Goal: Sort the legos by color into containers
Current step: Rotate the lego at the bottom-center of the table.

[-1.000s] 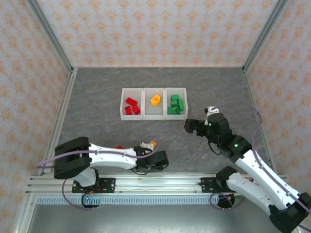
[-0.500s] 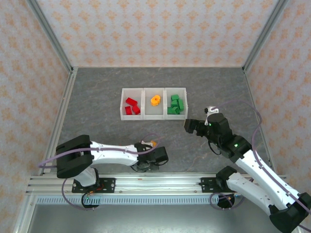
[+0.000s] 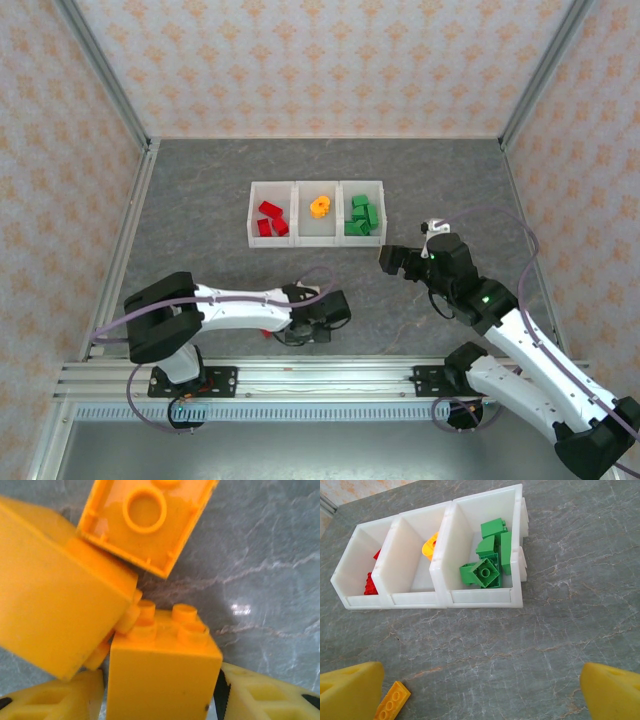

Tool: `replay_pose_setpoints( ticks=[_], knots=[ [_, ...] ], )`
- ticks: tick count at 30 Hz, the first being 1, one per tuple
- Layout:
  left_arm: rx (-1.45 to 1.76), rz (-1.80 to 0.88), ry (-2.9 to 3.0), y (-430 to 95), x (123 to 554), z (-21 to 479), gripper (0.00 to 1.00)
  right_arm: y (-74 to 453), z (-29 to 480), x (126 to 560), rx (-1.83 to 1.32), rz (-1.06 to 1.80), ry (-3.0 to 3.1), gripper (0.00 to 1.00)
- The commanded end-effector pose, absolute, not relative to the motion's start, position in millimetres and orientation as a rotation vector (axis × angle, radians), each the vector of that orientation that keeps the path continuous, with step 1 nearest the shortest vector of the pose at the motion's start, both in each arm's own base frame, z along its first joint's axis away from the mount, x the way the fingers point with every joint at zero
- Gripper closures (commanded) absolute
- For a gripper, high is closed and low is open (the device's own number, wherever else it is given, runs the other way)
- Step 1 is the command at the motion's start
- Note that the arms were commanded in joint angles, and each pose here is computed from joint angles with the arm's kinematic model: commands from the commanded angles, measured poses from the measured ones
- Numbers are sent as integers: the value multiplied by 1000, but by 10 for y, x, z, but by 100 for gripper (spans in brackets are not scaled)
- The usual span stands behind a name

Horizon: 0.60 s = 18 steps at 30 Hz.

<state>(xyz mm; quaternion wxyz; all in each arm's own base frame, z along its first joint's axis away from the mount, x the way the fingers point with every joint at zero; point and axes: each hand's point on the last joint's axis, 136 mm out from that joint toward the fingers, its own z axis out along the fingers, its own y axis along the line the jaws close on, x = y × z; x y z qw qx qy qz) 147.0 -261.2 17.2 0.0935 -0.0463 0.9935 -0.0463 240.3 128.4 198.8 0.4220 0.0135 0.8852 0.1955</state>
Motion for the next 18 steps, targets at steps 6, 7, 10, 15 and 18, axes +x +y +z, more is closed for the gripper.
replay_pose_setpoints(
  ticks=[6, 7, 10, 15, 18],
  knots=[
    [-89, -216, 2797, -2798, 1936, 330, 44, 1244, 1938, 2413, 55, 467, 2222, 0],
    [-80, -211, 2800, -2803, 1935, 321, 44, 1243, 1936, 2413, 56, 466, 2222, 0],
    [-68, -203, 2814, -2810, 1929, 283, 44, 1240, 1934, 2412, 56, 465, 2223, 1],
    [-63, -194, 2838, -2745, 1854, 240, 43, 1242, 1927, 2415, 57, 464, 2225, 0],
    [-58, -195, 2834, -2657, 1815, 281, 41, 1243, 1914, 2416, 55, 461, 2229, 0]
  ],
)
